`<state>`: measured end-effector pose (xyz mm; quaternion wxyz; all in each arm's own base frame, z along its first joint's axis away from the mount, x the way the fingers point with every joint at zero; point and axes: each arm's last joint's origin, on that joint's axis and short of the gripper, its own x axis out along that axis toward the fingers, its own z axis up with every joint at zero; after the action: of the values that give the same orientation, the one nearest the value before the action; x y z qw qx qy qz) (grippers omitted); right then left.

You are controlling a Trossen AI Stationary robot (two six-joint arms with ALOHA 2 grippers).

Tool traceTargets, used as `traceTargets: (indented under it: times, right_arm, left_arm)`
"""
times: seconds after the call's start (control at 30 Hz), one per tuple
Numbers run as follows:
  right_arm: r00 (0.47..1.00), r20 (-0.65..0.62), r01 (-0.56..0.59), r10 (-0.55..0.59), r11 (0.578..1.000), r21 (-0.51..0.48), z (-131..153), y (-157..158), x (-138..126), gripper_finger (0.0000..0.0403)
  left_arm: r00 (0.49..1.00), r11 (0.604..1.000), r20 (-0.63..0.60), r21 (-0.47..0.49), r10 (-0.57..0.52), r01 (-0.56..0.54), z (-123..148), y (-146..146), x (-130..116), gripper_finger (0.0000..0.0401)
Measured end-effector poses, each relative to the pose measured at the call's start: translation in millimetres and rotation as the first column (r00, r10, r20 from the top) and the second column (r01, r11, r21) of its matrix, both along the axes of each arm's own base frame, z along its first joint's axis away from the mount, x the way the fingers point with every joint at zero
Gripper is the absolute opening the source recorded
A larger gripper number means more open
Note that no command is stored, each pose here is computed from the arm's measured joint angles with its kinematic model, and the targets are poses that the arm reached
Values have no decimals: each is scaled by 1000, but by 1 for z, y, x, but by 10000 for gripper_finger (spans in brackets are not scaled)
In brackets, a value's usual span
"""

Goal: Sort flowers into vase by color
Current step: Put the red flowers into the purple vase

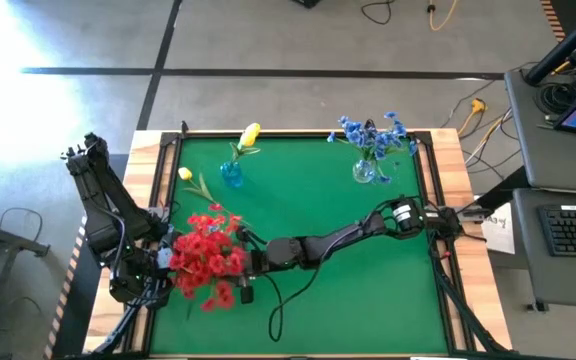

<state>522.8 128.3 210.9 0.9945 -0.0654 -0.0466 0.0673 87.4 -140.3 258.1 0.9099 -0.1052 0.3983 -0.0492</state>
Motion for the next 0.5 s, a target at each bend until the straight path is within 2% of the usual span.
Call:
traceTargets:
  times: [0.13,0.27,0.4,0.5]
  right_arm:
    - [999,-47,-2,3,1000,19,8,0,-3,197]
    - [999,-39,-10,10,1000,0,12,4,-5,199]
    - [1000,-24,-14,14,1000,-9,15,7,-6,180]
    - [1000,-24,-14,14,1000,10,15,6,-6,146]
  left_arm:
    - [1000,1000,-4,7,1,-1,0,1,0,146]
    - [1000,1000,-9,16,2,-2,-1,1,-1,146]
    - [1000,1000,-9,14,5,-5,-1,1,0,146]
    - [1000,1000,-8,13,6,-6,-1,1,0,146]
